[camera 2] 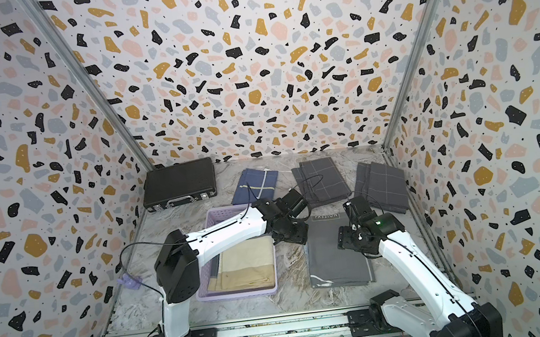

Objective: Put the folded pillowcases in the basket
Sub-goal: Pick up the pillowcase from the center of the board.

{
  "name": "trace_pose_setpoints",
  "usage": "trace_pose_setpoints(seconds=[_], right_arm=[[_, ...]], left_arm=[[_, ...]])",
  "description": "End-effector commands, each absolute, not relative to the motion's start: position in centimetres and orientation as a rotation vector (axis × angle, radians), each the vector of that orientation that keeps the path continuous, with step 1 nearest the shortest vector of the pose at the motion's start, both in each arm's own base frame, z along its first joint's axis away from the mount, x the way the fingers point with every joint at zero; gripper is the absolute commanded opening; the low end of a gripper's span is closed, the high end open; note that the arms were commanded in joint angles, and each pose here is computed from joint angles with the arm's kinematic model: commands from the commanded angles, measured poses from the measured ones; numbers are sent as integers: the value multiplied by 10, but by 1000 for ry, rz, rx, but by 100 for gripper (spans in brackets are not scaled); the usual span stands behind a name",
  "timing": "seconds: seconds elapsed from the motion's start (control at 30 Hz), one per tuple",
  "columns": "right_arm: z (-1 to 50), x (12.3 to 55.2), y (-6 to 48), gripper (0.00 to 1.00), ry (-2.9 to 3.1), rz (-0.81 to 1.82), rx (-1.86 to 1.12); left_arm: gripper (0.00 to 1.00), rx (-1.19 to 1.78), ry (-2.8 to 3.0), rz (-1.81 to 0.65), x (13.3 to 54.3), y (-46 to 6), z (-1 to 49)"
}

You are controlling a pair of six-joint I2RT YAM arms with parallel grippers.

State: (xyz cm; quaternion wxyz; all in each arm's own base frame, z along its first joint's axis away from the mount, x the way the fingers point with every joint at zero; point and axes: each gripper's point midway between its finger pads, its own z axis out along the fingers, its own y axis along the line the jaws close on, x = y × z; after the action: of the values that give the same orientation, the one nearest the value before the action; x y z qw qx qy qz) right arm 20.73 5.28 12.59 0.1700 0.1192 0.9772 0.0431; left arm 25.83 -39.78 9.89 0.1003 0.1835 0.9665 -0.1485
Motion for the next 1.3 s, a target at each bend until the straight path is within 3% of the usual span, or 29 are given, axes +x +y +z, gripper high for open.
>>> trace_pose_setpoints(seconds=[0.0,0.17,0.47,0.73,0.93,1.13,1.27], right_arm=[[123,198,40,78,2793,64,350],[117,201,41,80,2790,127,382],[108,212,45,80,2795,197,395],[96,214,41,80,2813,231,431],[92,218,41,80,2818,242,440],[84,219,42,79,2834,252,455],[79,220,43,80,2839,254,461]], left_arm=[[71,499,2816,-480,271,-416,103],[74,479,2794,-461,287,-434,83],[77,369,2760,-225,318,-418,46],[73,361,2811,-442,327,-441,19],[46,358,2789,-577,328,-455,13],[0,354,2759,-557,339,-446,21],[0,364,2740,-560,355,-437,33]])
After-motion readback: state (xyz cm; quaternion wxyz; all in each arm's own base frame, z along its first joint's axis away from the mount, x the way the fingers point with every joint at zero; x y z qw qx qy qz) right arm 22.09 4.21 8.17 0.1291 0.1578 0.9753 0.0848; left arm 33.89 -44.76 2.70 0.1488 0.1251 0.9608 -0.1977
